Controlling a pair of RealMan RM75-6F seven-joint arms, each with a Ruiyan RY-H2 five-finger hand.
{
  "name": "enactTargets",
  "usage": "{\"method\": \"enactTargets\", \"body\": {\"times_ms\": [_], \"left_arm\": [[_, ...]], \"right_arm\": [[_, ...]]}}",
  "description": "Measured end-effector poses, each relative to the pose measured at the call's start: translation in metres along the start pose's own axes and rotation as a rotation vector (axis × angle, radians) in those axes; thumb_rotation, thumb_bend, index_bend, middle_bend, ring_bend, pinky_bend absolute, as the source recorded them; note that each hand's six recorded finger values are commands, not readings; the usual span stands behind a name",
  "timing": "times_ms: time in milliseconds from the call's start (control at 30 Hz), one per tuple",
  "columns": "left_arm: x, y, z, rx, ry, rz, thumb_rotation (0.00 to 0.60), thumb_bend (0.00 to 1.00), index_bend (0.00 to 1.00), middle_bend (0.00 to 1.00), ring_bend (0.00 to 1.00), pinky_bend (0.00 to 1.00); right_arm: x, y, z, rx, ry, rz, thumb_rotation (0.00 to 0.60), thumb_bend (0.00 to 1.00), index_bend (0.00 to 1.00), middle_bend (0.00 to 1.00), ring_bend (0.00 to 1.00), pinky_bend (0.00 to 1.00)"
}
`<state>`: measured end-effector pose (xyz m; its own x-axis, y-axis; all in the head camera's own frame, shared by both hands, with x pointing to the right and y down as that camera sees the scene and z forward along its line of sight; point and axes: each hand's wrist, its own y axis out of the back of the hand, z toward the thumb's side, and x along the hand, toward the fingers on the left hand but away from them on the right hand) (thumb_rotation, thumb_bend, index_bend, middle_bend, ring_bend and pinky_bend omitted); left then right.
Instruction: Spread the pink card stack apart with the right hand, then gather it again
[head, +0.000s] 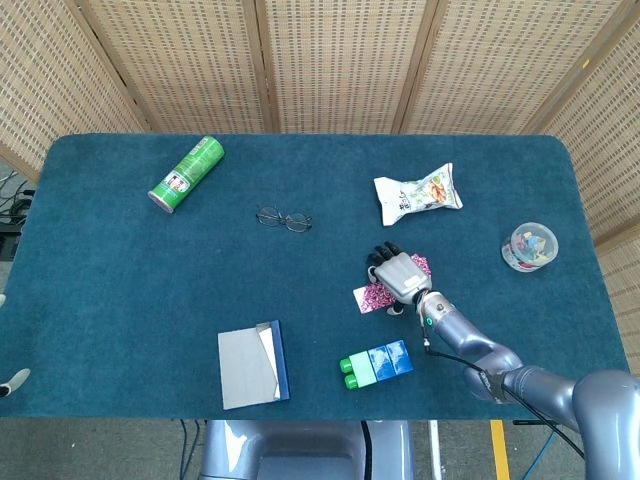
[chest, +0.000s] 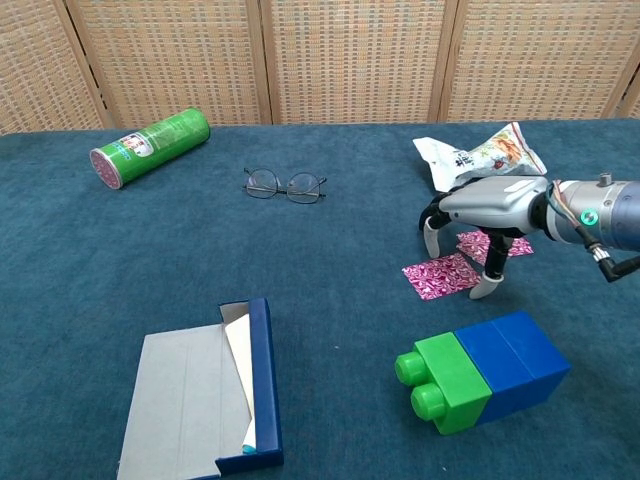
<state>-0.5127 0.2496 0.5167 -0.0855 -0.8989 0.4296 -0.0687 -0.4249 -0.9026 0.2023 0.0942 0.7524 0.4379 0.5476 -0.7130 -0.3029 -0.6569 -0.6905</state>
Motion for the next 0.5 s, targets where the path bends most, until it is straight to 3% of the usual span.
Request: {"method": "enactTargets", "body": {"times_ms": [500], "left_arm": [[0.0001, -0.0015, -0.0011, -0.002, 0.005, -0.005, 0.600, 0.12, 0.00, 0.00, 0.00, 0.00]], "right_arm": [[-0.0039, 0.0064, -0.0019, 0.015, -0.006, -0.005, 0.600, 0.16, 0.37, 0.16, 0.00, 0.00]]}}
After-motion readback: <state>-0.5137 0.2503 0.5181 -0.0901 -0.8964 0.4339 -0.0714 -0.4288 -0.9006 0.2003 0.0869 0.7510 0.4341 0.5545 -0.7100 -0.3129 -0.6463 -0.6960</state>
